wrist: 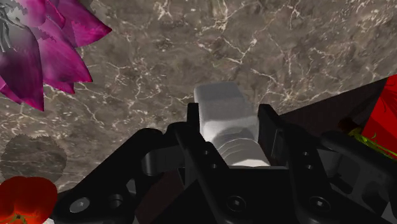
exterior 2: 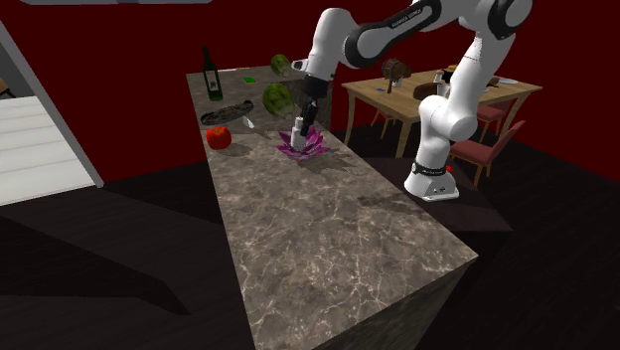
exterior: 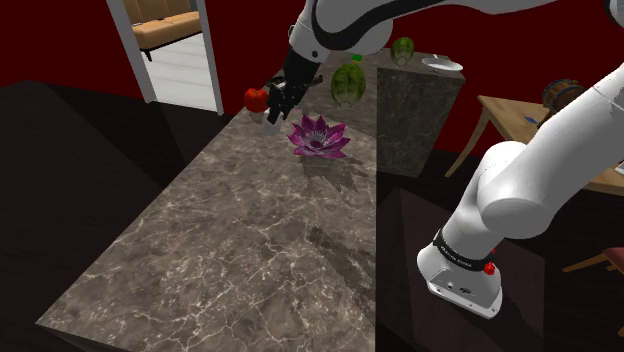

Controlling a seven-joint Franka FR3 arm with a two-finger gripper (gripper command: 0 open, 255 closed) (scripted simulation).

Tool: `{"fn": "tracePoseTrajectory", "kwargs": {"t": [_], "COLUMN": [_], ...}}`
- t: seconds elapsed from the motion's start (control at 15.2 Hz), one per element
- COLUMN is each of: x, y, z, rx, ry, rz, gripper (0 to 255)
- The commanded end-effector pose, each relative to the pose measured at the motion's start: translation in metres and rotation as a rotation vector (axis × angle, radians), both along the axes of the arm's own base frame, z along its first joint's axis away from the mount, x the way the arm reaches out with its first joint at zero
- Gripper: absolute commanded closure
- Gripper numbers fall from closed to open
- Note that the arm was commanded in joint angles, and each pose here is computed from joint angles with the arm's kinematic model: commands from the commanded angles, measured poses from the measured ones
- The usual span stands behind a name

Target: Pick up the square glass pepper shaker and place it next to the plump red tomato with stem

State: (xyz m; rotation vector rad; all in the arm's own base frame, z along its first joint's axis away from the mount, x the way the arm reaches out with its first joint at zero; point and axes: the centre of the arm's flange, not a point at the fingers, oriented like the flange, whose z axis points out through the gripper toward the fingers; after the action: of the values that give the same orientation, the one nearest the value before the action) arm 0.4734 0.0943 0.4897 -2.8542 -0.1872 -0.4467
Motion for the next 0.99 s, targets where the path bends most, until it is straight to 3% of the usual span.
{"fn": "tracePoseTrajectory", "kwargs": {"t": [0.0,0.92], "x": [0.02,0.154], "y": [-0.019,-0.146], "z": [-0.001,0.0], "rx": [-0.001,-0.001], "ry": [0.0,0.0], "rz": [0.0,0.0], "gripper": [255,255]}}
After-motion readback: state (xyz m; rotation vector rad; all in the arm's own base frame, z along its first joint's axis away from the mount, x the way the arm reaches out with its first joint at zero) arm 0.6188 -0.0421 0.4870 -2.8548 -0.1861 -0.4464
